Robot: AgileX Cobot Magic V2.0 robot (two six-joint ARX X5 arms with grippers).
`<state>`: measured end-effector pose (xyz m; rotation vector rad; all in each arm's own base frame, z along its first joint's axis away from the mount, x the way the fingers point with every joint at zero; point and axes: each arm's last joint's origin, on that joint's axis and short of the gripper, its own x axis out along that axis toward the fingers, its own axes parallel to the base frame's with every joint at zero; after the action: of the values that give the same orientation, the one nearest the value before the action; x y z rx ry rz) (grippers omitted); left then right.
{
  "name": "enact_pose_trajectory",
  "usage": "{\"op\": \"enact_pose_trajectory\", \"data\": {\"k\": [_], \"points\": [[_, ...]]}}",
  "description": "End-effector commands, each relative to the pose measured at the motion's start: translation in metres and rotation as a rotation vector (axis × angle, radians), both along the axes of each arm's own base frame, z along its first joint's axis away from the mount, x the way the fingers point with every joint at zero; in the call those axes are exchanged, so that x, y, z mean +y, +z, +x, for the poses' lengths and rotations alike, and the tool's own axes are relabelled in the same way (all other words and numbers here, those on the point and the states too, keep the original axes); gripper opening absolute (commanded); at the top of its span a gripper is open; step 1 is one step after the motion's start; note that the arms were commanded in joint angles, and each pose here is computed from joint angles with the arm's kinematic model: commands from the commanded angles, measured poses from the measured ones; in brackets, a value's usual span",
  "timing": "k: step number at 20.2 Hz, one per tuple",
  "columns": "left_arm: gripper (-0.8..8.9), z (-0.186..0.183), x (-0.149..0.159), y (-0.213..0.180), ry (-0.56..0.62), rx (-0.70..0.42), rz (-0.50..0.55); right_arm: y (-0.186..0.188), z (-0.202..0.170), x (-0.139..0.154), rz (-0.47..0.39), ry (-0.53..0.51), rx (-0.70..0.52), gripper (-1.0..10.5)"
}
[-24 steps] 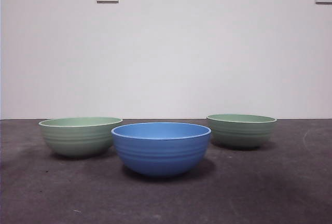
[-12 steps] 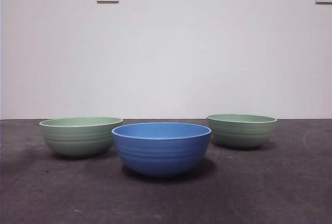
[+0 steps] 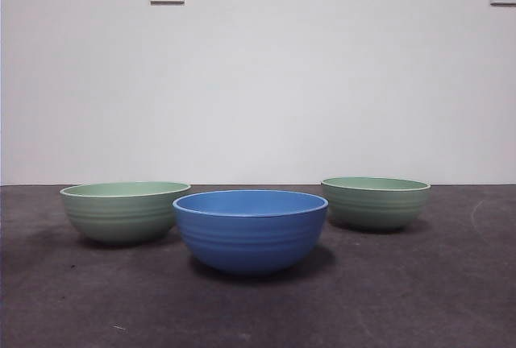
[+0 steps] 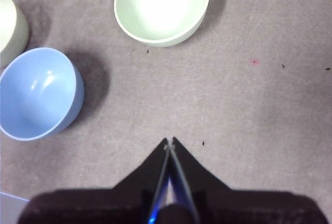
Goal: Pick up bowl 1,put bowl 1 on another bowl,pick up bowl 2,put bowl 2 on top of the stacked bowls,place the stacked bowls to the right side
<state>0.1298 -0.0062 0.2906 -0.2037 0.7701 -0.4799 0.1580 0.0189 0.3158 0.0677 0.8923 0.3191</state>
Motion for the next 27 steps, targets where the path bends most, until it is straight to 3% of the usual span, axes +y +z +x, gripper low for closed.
{"op": "enact_pose_trajectory", "data": {"k": [1,3,5,6,8,17,20,27], "points": [[0.0,0.0,0.0,0.002,-0.017,-0.016,0.018,0.001,0.001,0.0,-0.009,0.015,-0.016,0.0],[0.75,0.0,0.0,0.002,-0.016,-0.016,0.018,0.001,0.001,0.0,-0.009,0.014,-0.022,0.8],[4.93,0.0,0.0,0.002,-0.014,-0.015,0.015,0.002,0.001,0.0,-0.007,0.014,-0.024,3.7],[6.17,0.0,0.0,0.002,-0.014,-0.015,0.015,0.002,0.001,0.0,-0.004,0.011,-0.023,5.1],[6.26,0.0,0.0,0.002,-0.014,-0.015,0.015,0.002,0.001,0.0,0.004,0.0,-0.018,6.0],[6.26,0.0,0.0,0.004,-0.014,-0.021,0.015,0.005,0.016,0.001,0.065,-0.068,-0.074,6.0],[6.26,0.0,0.0,0.004,-0.015,-0.021,0.015,-0.004,0.041,0.003,0.1,-0.106,-0.069,5.9],[6.26,0.0,0.0,0.004,-0.014,-0.021,0.015,-0.062,0.123,0.009,0.106,-0.141,0.083,5.9]]}}
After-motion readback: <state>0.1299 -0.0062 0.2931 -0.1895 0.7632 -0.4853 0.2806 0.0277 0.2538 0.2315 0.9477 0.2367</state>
